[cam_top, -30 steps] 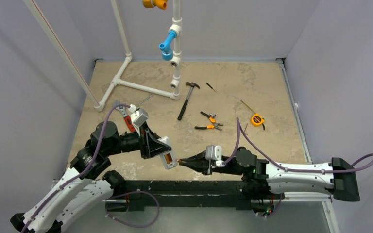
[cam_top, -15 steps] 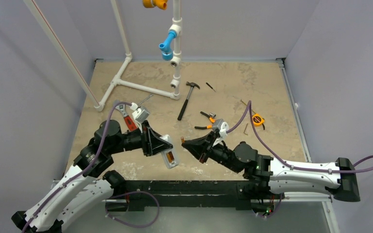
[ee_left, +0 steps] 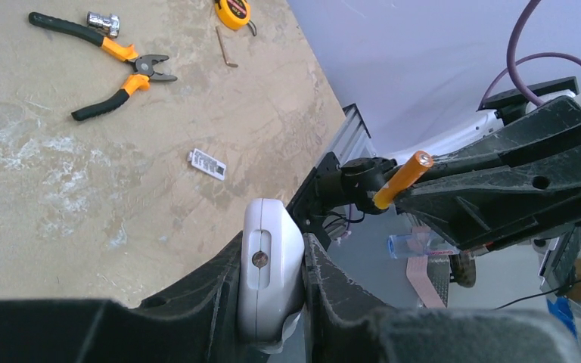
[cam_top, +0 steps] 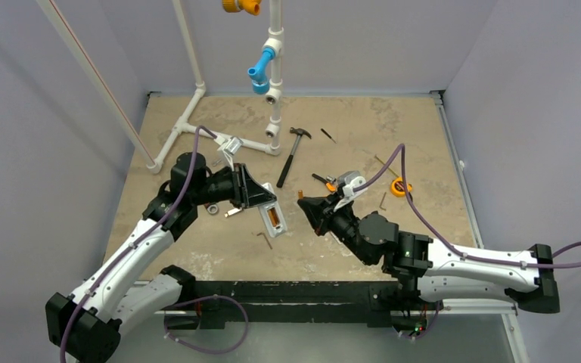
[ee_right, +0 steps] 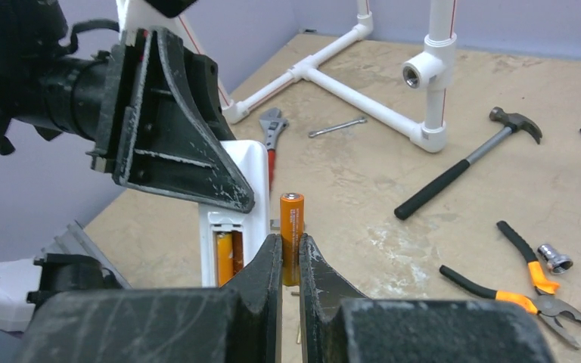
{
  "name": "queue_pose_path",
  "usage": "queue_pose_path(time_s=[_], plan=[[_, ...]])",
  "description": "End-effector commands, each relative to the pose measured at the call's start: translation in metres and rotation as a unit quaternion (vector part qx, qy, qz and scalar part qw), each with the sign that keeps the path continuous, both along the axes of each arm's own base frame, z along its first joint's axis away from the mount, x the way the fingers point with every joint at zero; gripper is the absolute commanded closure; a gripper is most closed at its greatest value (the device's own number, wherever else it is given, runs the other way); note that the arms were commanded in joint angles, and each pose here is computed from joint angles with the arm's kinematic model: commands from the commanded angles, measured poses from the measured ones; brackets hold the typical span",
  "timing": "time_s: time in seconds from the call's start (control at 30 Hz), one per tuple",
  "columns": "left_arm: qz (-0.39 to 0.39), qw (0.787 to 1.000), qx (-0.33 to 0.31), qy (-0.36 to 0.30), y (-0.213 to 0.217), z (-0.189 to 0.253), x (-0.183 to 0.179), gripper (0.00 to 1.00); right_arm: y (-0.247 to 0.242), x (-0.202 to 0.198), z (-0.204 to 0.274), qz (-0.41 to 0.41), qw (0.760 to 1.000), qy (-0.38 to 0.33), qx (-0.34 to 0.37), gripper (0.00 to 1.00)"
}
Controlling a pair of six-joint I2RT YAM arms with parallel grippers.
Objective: Load the batteries into the remote control
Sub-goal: Load the battery into the remote control.
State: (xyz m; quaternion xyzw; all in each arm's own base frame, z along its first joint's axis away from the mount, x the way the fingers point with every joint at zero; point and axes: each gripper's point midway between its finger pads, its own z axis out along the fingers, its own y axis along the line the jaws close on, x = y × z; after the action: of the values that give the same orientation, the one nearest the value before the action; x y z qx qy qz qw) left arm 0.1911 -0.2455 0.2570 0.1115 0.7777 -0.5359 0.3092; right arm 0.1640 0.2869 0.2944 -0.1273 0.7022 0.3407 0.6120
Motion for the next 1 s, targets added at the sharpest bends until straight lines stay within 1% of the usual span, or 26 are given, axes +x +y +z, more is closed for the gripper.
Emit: queue_pose_path(time_s=[0.0, 0.07, 0.17, 0.27, 0.4, 0.63, 0.77, 0.97], plan=[[-0.004, 0.999, -0.025, -0.035, 0.002, 0.025, -0.002, 1.0, 0.002, 0.002, 0.002, -0.001, 1.0, -0.012, -0.018, 1.0], [0.006, 1.0, -0.016, -0.022, 0.005, 0.016, -0.002, 1.0, 0.011, 0.002, -0.006, 0.004, 1.0, -0.003, -0.015, 1.0], [0.016, 1.0, -0.008, -0.013, 0.007, 0.009, -0.002, 1.0, 0.03, 0.003, -0.008, 0.012, 0.998, 0.007, -0.054, 1.0], [0.019, 1.0, -0.005, -0.001, 0.007, 0.005, 0.0, 1.0, 0.059, 0.0, -0.011, 0.043, 0.996, 0.013, -0.081, 1.0], [0.025, 1.0, -0.002, 0.006, 0.008, 0.002, 0.002, 1.0, 0.081, -0.004, -0.013, 0.067, 0.995, 0.01, -0.072, 1.0], [0.033, 0.999, -0.005, 0.015, 0.01, 0.0, 0.003, 1.0, 0.075, -0.005, -0.01, 0.057, 0.997, 0.004, -0.056, 1.0], [0.034, 0.999, -0.025, 0.031, 0.01, 0.0, 0.006, 1.0, 0.067, -0.006, -0.009, 0.055, 0.998, 0.004, -0.043, 1.0], [0.027, 0.997, -0.055, 0.045, 0.009, 0.003, 0.009, 1.0, 0.067, -0.007, -0.018, 0.059, 0.997, 0.009, -0.057, 1.0]])
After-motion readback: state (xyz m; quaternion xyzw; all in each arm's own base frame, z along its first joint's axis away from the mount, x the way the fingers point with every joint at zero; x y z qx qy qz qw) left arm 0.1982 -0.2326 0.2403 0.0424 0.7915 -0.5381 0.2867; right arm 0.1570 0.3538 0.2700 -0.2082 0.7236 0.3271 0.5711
